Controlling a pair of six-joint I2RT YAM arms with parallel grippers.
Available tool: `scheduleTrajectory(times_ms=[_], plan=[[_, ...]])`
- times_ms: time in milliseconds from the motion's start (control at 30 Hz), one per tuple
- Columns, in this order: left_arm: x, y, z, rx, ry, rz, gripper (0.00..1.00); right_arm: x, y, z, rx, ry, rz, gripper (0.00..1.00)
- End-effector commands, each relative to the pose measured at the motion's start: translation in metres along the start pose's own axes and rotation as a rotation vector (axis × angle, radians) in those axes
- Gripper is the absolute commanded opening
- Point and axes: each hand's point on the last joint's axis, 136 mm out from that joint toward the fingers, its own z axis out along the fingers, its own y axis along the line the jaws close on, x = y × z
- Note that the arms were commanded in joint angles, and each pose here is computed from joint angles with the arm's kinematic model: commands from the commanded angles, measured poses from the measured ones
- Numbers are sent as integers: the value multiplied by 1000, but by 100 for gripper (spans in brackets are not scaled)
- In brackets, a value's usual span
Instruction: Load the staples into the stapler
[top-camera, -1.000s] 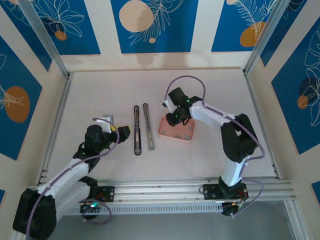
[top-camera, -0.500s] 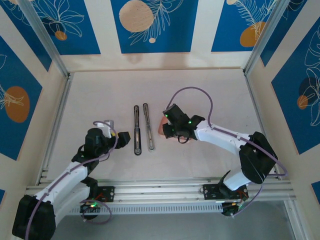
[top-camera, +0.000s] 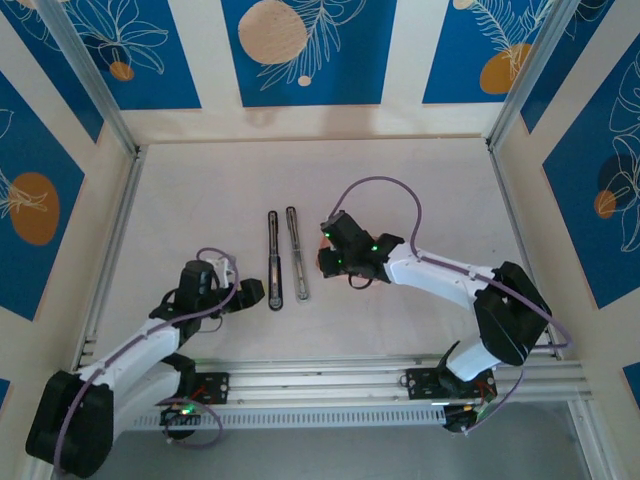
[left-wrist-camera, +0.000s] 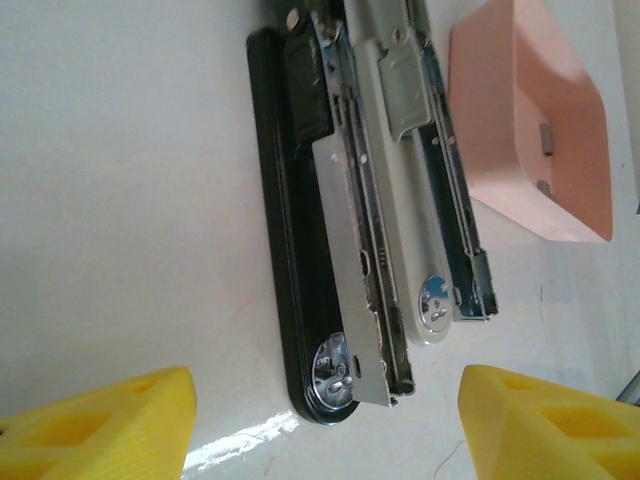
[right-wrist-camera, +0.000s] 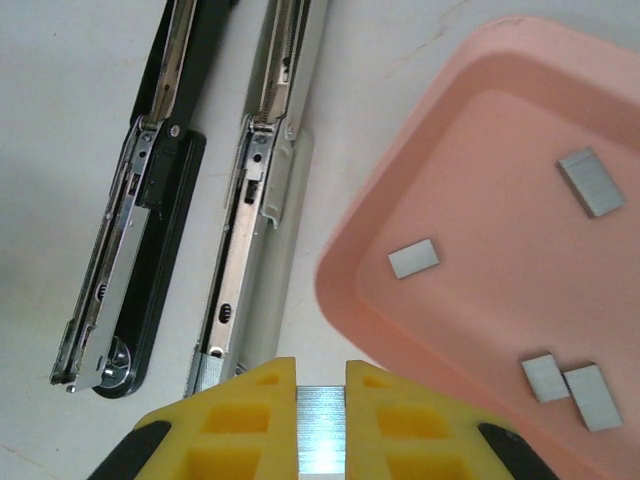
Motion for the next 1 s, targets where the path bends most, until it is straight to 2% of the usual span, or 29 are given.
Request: scheduleTrajectory(times_ms=[0, 633, 967], plan=[[5, -10, 7, 45, 35, -23, 69, -6, 16, 0, -34, -4, -19, 15], [29, -26, 45, 66, 225, 8, 68, 1, 21, 3, -32, 15, -40, 14], [32, -40, 54, 91, 245, 62, 65, 4, 17, 0, -19, 14, -47, 14]])
